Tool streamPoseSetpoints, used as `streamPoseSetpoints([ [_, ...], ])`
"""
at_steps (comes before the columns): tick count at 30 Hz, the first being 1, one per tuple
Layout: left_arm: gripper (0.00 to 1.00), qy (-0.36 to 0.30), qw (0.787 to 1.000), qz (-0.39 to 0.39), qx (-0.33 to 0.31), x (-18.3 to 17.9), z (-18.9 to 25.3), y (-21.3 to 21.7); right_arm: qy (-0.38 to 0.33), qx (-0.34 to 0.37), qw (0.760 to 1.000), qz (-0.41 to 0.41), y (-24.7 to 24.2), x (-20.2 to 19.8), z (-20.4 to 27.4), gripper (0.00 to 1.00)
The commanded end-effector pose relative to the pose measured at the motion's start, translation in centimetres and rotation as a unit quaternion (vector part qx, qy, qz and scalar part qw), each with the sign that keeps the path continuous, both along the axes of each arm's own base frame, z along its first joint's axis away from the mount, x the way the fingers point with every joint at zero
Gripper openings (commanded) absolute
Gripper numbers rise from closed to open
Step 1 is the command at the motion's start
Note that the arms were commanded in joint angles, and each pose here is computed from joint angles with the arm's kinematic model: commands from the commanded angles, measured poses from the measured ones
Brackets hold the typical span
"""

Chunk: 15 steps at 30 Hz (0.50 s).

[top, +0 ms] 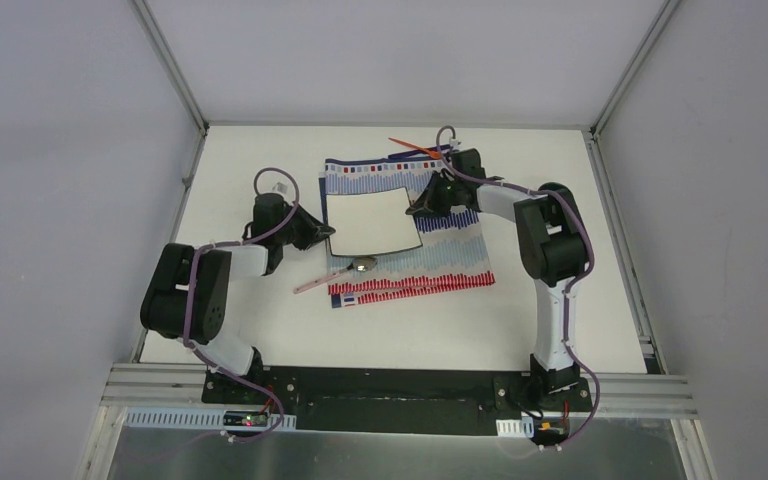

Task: Set the dinner table for one person
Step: Place the plate on the napkin.

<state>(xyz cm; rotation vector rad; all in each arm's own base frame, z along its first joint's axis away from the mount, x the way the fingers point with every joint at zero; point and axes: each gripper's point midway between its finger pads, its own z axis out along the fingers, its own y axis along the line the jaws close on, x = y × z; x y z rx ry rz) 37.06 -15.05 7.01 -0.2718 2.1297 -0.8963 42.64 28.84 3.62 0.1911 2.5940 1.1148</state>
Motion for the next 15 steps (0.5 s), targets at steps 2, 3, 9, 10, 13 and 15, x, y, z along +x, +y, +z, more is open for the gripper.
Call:
streamPoseSetpoints([
  [2, 0.00, -0.103, 0.994, -0.038, 0.005, 3.7, 5.1, -3.1, -0.047, -0.010, 0.999, -0.003, -1.3, 0.4, 3.5, 0.00],
  [3, 0.00, -0.106, 0.993, -0.042, 0.006, 4.0, 5.4, -3.5, -0.048, -0.011, 0.999, -0.006, -1.6, 0.5, 3.6, 0.00],
  [9, 0.00, -0.107, 0.993, -0.054, 0.007, 4.6, 5.5, -4.9, -0.050, -0.015, 0.998, -0.017, -3.1, 0.7, 3.9, 0.00],
  [10, 0.00, -0.105, 0.993, -0.057, 0.006, 4.6, 5.3, -5.2, -0.050, -0.015, 0.998, -0.020, -3.3, 0.8, 3.8, 0.00],
  [13, 0.00, -0.102, 0.993, -0.065, 0.007, 4.7, 5.0, -6.0, -0.051, -0.016, 0.998, -0.026, -4.0, 1.0, 3.8, 0.00],
  [15, 0.00, -0.100, 0.992, -0.072, 0.007, 4.7, 4.7, -6.7, -0.051, -0.018, 0.998, -0.031, -4.5, 1.1, 3.7, 0.00],
])
